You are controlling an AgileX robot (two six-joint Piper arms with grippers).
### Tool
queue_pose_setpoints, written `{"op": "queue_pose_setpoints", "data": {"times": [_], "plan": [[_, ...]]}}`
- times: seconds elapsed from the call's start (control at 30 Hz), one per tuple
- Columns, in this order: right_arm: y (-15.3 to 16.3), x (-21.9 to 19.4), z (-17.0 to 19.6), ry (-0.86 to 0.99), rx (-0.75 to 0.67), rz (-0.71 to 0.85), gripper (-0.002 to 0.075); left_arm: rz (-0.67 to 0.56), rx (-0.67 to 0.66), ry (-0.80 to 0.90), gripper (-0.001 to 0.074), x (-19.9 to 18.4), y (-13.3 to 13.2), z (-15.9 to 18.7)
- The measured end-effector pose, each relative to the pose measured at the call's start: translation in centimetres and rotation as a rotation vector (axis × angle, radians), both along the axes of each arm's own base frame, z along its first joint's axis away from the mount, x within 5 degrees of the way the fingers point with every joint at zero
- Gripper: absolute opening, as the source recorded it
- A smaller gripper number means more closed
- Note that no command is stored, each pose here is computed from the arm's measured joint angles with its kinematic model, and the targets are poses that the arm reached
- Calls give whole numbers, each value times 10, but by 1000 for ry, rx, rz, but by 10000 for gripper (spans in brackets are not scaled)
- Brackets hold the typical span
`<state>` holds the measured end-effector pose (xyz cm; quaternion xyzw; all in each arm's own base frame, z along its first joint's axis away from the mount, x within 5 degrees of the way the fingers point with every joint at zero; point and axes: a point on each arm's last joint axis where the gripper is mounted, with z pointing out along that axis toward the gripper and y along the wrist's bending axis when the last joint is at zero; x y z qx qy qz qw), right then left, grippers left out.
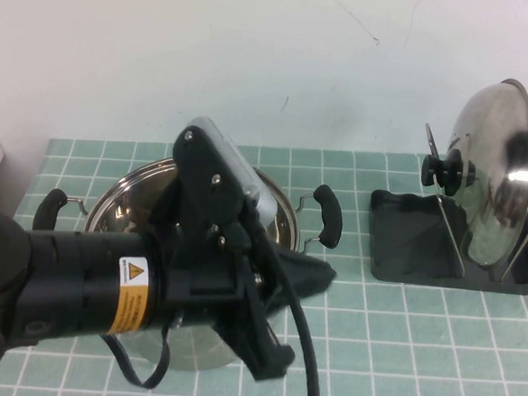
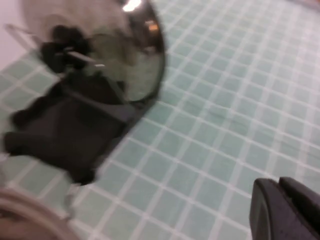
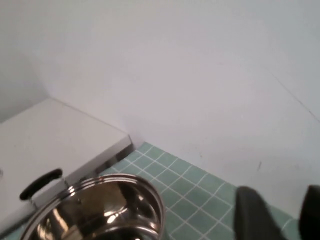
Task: Put pot lid on rack
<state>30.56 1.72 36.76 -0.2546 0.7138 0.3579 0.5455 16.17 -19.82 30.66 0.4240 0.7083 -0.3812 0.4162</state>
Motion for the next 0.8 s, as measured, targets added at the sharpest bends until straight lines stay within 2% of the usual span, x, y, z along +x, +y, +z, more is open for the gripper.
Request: {"op": "queue_pose_setpoints", "data": {"times": [0.07,0.2,0.43,0.57,0.7,0.8], "plan": [[7,-12,22,-55,-75,34,98,61,17,-28,-1,6,2,0],[21,-41,56,-144,-118,77,22,221,35,-108,-1,21,8,5],[31,-87,89,-277,-156,98,4,501,133,-331,-1,44,29,13],[34,-105,99,-403,-221,110,4,676,269,-527,-1,52,51,24],[31,-108,108,-537,-299,15,4,959,458,-667,-1,56,83,36],[22,-100,112,-613,-365,-122,4,1177,532,-625,-1,52,107,40]]}}
